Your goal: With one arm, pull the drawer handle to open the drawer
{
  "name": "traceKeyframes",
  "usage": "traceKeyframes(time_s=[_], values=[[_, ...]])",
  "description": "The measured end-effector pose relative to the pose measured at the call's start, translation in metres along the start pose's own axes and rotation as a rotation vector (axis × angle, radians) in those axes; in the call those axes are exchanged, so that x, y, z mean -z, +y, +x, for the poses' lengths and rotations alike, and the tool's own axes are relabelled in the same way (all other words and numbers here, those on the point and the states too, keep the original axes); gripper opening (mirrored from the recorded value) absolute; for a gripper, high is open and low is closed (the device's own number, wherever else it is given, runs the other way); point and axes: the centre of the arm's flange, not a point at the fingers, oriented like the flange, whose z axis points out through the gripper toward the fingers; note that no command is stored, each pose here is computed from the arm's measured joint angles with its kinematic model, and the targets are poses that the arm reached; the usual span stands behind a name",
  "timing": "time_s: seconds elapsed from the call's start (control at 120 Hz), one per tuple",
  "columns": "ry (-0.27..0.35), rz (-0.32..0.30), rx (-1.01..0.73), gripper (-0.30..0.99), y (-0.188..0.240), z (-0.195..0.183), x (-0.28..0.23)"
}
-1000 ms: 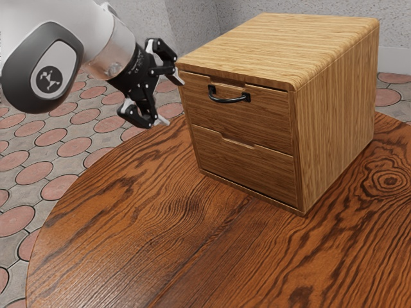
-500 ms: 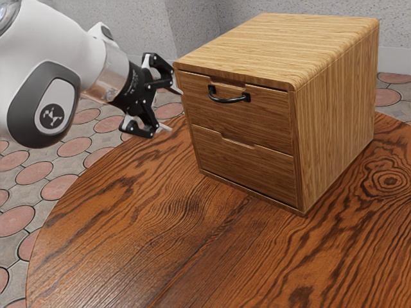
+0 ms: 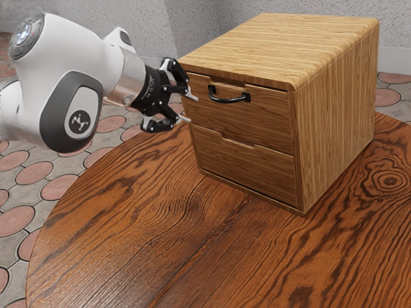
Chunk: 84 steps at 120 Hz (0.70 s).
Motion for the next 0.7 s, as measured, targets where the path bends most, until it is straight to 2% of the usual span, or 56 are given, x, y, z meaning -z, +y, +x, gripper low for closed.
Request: traceKeyframes(time_s=[0.7], values=[[-0.015, -0.061, -0.046, 0.23, 0.019, -0.003, -0.045]])
